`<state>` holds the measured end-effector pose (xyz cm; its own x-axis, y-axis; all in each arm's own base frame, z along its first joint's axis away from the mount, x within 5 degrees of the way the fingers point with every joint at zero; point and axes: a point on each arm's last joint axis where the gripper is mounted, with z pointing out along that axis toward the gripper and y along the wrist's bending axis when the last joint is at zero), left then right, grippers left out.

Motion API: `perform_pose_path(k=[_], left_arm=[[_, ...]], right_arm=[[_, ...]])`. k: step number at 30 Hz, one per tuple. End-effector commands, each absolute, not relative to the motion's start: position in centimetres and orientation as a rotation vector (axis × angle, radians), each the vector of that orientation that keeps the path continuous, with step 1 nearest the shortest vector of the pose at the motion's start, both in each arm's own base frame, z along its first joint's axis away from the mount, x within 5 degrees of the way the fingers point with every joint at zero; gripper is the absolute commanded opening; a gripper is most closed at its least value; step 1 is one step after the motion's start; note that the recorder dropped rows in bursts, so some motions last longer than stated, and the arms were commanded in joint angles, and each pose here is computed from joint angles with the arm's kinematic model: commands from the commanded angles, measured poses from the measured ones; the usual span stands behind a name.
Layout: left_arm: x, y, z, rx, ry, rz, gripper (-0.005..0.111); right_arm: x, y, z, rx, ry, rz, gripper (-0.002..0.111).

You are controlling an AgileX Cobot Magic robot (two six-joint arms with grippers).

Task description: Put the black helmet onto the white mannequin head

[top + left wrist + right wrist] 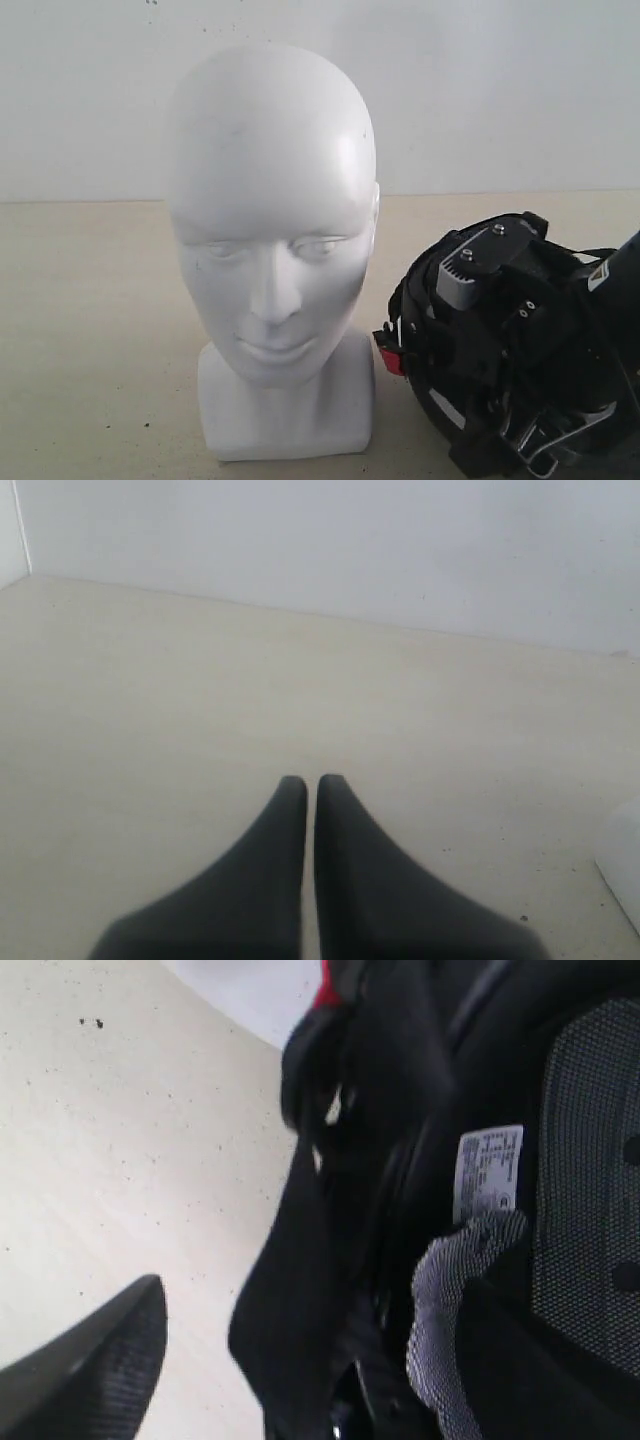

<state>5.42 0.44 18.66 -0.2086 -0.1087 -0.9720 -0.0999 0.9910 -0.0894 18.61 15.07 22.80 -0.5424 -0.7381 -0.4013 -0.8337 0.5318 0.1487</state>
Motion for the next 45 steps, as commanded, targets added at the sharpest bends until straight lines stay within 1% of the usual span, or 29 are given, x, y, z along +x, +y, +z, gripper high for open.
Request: perform_pose_path(k=[1, 7, 9, 12, 22, 31, 35, 38, 39, 40, 41, 42, 43, 44, 45], left_arm=[[5.4, 0.5, 18.5, -0.161, 1.783, -0.010, 0.004], [5.4, 0.5, 18.5, -0.161, 1.783, -0.010, 0.004], [5.4, 0.5, 18.5, -0.161, 1.783, -0.010, 0.004], [5.4, 0.5, 18.5, -0.161, 1.783, -0.010, 0.004], [5.4, 0.5, 18.5, -0.161, 1.783, -0.010, 0.004], [5.4, 0.5, 18.5, -0.161, 1.783, -0.010, 0.004], [5.4, 0.5, 18.5, -0.161, 1.783, -0.010, 0.004], [5.4, 0.5, 18.5, -0.161, 1.783, -0.010, 0.004], [5.4, 0.5, 18.5, -0.161, 1.783, -0.010, 0.004], [5.4, 0.5, 18.5, -0.161, 1.783, -0.010, 0.004], [5.4, 0.5, 18.5, -0.161, 1.783, -0.010, 0.004], [5.4, 0.5, 18.5, -0.161, 1.783, -0.010, 0.004], [5.4, 0.5, 18.5, -0.161, 1.783, -0.010, 0.004], [5.4, 0.5, 18.5, -0.161, 1.783, -0.010, 0.004], [5.4, 0.5, 18.5, -0.161, 1.783, -0.010, 0.004]], right_arm=[[18.1, 14.6, 21.9, -1.349, 2.497, 0.440, 0.075], [17.9, 14.4, 21.1, -1.341, 2.505, 0.424, 0.075], [17.9, 14.3, 21.1, -1.347, 2.503, 0.417, 0.071], [17.9, 14.2, 21.1, -1.369, 2.504, 0.400, 0.061], [17.4, 13.9, 20.9, -1.396, 2.564, 0.408, 0.061], [16.8, 13.0, 19.1, -1.410, 2.571, 0.333, 0.061], [16.9, 13.1, 18.9, -1.382, 2.558, 0.333, 0.060], [17.0, 13.2, 19.0, -1.346, 2.553, 0.343, 0.049], [17.1, 13.2, 19.0, -1.350, 2.539, 0.338, 0.047], [17.2, 13.2, 19.0, -1.344, 2.531, 0.335, 0.049], [17.3, 13.3, 19.1, -1.328, 2.530, 0.338, 0.054], [17.3, 13.4, 19.1, -1.302, 2.531, 0.354, 0.070], [17.4, 13.5, 19.1, -1.286, 2.526, 0.360, 0.077], [17.5, 13.7, 19.2, -1.220, 2.533, 0.386, 0.079], [17.7, 13.8, 19.3, -1.184, 2.534, 0.393, 0.079]])
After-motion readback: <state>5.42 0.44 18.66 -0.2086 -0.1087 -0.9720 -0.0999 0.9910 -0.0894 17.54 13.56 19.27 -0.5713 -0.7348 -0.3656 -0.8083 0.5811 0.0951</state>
